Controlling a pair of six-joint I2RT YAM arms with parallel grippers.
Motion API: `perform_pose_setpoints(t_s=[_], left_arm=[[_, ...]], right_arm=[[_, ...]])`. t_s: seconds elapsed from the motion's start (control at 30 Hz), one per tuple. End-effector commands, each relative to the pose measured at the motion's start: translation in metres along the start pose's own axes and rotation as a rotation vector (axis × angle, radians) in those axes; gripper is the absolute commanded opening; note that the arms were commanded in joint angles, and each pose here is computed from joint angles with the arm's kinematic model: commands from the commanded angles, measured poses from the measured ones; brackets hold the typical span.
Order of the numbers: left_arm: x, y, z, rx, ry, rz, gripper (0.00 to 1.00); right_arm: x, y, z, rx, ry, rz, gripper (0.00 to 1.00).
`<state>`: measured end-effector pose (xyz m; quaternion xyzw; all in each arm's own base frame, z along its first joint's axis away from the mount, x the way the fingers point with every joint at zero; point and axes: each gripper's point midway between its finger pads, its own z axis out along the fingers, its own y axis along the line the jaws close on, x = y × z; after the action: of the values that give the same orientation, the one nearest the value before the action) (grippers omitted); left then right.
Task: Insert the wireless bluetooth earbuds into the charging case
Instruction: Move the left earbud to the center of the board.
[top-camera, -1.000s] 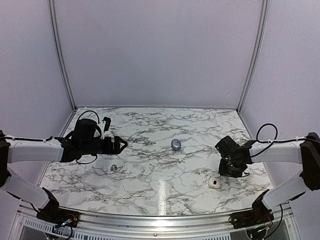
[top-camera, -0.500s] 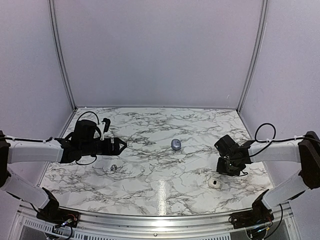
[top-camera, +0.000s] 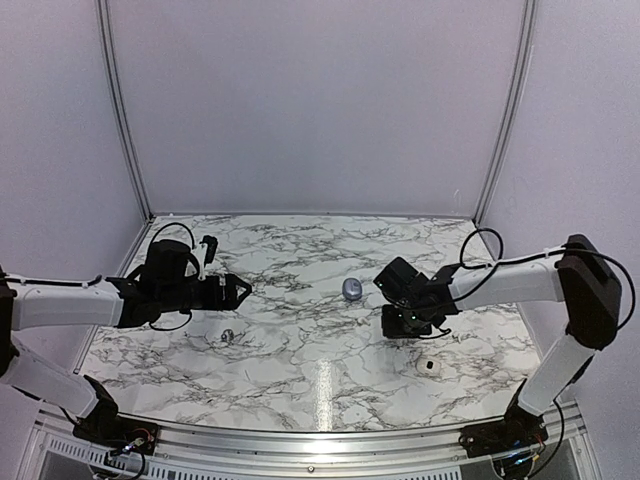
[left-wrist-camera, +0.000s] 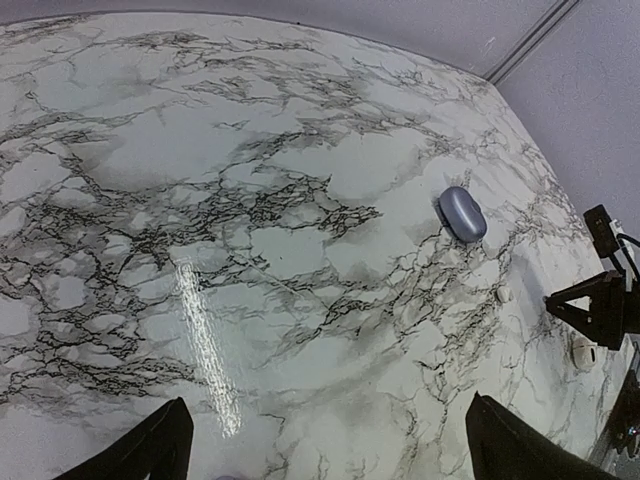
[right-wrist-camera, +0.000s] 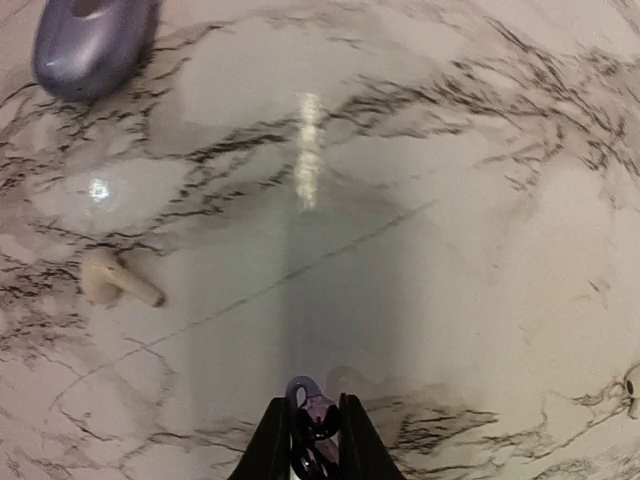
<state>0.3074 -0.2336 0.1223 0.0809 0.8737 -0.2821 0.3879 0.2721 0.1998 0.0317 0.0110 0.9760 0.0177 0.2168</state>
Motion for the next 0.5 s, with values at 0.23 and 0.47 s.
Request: perform_pose_setpoints(t_s=[0.23,0.47], left_arm=[[-0.016,0.024,-0.022,-0.07,-0.075,-0.088,0.99],[-0.012,0.047,-0.03,-0.179,-0.083,-0.111,0.99]], right_arm=[[-0.004,0.207,-0.004,-0.235,-0.085,-0.46,0.16],[0.0,0.271,0.005,-0.396,-0.086,-0.554,0.18]])
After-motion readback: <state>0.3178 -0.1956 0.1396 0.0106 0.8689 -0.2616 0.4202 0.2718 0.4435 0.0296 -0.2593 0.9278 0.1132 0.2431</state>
